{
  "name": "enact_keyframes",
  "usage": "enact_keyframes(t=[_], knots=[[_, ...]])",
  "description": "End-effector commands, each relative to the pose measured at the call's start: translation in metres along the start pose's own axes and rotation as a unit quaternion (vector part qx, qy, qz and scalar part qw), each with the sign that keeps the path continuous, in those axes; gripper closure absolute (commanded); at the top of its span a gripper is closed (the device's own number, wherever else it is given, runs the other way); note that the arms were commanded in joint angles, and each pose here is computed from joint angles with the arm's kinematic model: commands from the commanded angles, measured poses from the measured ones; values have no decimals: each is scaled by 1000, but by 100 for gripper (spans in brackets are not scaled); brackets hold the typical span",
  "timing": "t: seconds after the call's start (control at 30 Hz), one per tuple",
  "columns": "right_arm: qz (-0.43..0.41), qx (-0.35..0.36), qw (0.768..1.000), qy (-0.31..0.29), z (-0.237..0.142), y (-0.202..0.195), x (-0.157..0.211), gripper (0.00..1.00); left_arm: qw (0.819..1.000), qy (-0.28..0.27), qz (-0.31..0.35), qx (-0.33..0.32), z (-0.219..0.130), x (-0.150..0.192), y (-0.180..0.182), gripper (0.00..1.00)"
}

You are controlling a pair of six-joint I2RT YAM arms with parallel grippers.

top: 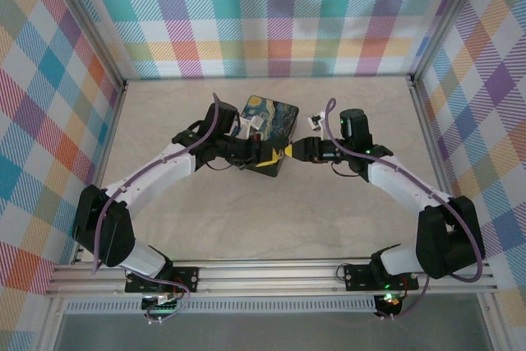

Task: Unlock a padlock with a key

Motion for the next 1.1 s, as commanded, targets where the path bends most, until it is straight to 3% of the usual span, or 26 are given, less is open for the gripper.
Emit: enact_keyframes(t=[0.0, 0.33, 1.07], knots=[[-66, -57, 996, 5, -8, 10, -8, 52, 999, 41, 23, -2, -2, 2, -3, 100], [-130, -98, 987, 11, -15, 14, -20, 52, 997, 70, 32, 5, 4, -4, -7, 100], [-101, -154, 982, 44, -1, 0, -17, 54, 996, 78, 50, 20, 6, -9, -14, 100]])
Point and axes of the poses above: each hand's point on the last joint's axis, 136 mm out from that joint toward the fingers, its own z axis out along the fingers, its own y axis along the line the jaws close on, x = y × z, the point moved 10 cm from there along -z, back along the fingers, and after that the axes turned 12 degrees about -z, right-handed, at the moved point
